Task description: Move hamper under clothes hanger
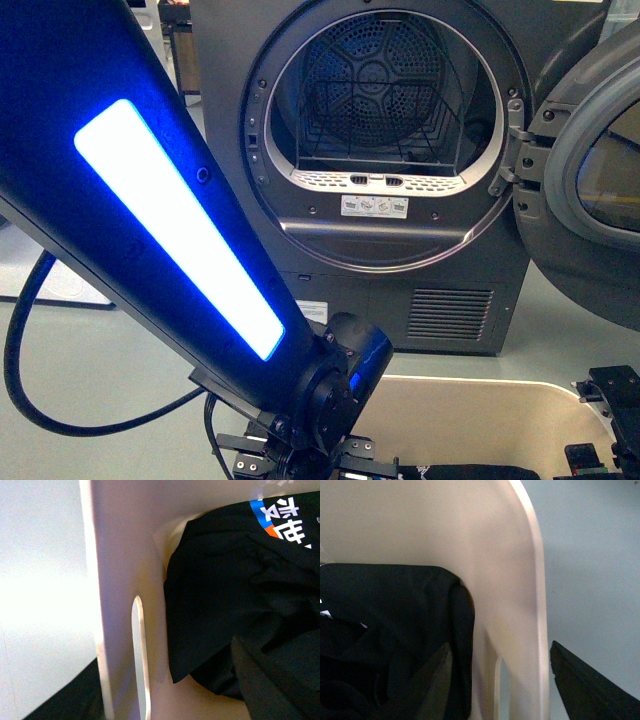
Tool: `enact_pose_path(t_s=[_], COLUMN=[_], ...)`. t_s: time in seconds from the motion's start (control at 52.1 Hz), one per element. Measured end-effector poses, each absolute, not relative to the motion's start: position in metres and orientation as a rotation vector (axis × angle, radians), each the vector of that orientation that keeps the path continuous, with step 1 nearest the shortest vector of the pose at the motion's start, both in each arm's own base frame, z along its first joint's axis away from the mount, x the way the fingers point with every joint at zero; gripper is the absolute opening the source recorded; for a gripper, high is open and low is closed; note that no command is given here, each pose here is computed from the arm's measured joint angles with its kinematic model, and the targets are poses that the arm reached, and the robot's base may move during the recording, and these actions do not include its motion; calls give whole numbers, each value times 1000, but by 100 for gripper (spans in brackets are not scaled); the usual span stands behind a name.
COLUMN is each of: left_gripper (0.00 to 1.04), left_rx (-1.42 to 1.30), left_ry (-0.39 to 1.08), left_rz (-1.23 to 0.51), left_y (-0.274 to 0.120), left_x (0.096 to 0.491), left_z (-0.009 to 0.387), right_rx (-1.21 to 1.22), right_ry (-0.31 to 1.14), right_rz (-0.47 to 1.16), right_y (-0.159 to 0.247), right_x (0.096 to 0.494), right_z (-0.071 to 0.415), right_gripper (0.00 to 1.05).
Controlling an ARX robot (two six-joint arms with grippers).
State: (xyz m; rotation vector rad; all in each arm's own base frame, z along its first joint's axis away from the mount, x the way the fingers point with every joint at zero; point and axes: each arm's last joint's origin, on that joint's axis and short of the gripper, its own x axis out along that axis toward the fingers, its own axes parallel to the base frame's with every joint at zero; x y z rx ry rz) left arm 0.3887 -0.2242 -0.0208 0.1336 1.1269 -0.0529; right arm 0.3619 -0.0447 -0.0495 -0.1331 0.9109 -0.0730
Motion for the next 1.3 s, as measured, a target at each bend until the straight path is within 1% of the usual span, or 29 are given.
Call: enact_pose_path(t_s=[0.038, 0.096, 0.115, 0.153, 0.249, 0.288, 0.307, 0.384, 0.441, 0.691, 0.863, 1.074, 1.17, 1.305], left_gripper=[57, 48, 46, 43, 25, 20, 18, 10, 4, 4, 4, 4, 4, 4], left_rx=[136, 143, 145, 147, 155, 157, 158, 161, 158, 153, 145, 126, 126, 139], left_ry=[1127, 1126, 1125, 1125, 1125, 1124, 1123, 1121, 1121, 1114, 1108, 1058, 1039, 1041], left_rz=[-50, -43, -41, -39, -30, -26, -25, -20, -17, -21, -36, -51, -55, -57], left_y=[-224, -224, -224, -224, -223, -223, -223, -222, -222, -222, -222, -223, -222, -218], left_x=[389, 389, 389, 389, 389, 389, 389, 389, 389, 390, 390, 395, 397, 396], left_z=[-21, -22, -22, -22, -23, -23, -23, -23, -23, -22, -18, 10, 19, 19], right_rx=[-133, -133, -134, -134, -134, -134, -134, -127, -122, -105, -111, -126, -121, -112], right_ry=[913, 915, 916, 916, 916, 916, 916, 915, 915, 915, 870, 813, 818, 827], right_rz=[-74, -75, -75, -75, -77, -78, -78, -77, -77, -88, -100, -96, -88, -79], right_y=[-45, -45, -45, -45, -45, -45, -45, -45, -45, -48, -52, -53, -52, -50], right_x=[362, 362, 362, 362, 362, 362, 362, 362, 362, 358, 362, 366, 363, 357], right_z=[-50, -50, -51, -51, -51, -51, -51, -51, -51, -44, -18, 12, 11, 8], right_gripper=[53, 46, 42, 38, 21, 17, 14, 6, 2, 3, 3, 3, 3, 3])
